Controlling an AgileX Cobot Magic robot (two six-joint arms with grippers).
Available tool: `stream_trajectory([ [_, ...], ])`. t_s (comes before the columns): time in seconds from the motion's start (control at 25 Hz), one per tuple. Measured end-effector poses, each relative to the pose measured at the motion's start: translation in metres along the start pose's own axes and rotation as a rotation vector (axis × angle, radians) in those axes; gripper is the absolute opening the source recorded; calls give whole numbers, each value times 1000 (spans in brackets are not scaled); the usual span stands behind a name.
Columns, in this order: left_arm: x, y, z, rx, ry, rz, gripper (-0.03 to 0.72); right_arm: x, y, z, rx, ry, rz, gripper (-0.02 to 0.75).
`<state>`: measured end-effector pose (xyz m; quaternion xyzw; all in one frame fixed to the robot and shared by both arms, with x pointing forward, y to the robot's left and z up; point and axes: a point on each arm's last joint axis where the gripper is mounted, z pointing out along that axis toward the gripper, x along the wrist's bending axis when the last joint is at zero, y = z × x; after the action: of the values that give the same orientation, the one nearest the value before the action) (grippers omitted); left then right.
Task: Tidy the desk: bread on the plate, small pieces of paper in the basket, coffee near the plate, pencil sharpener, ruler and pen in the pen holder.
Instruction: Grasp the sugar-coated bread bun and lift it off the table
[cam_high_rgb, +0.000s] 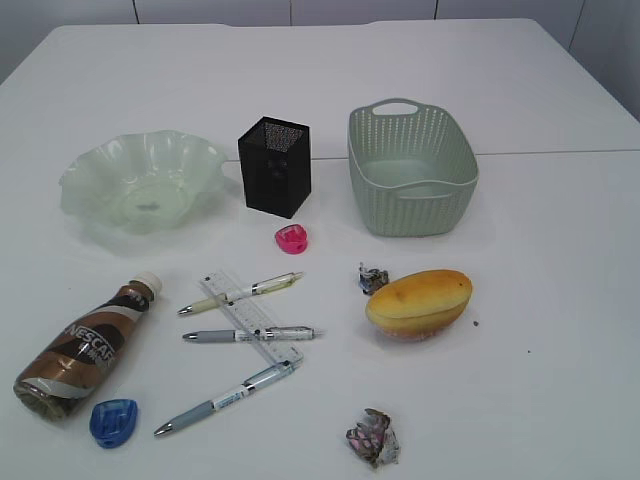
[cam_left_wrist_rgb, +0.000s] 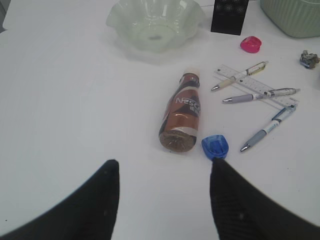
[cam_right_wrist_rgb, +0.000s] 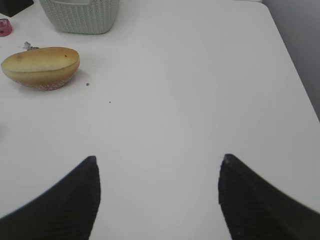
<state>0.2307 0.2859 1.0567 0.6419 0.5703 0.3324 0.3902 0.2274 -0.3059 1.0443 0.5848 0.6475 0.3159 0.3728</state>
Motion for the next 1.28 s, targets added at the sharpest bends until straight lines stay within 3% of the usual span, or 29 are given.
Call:
stream_trajectory([
  [1.28, 0, 1, 1, 6, 0, -1, 423, 0, 0, 0, 0, 0, 0, 543],
])
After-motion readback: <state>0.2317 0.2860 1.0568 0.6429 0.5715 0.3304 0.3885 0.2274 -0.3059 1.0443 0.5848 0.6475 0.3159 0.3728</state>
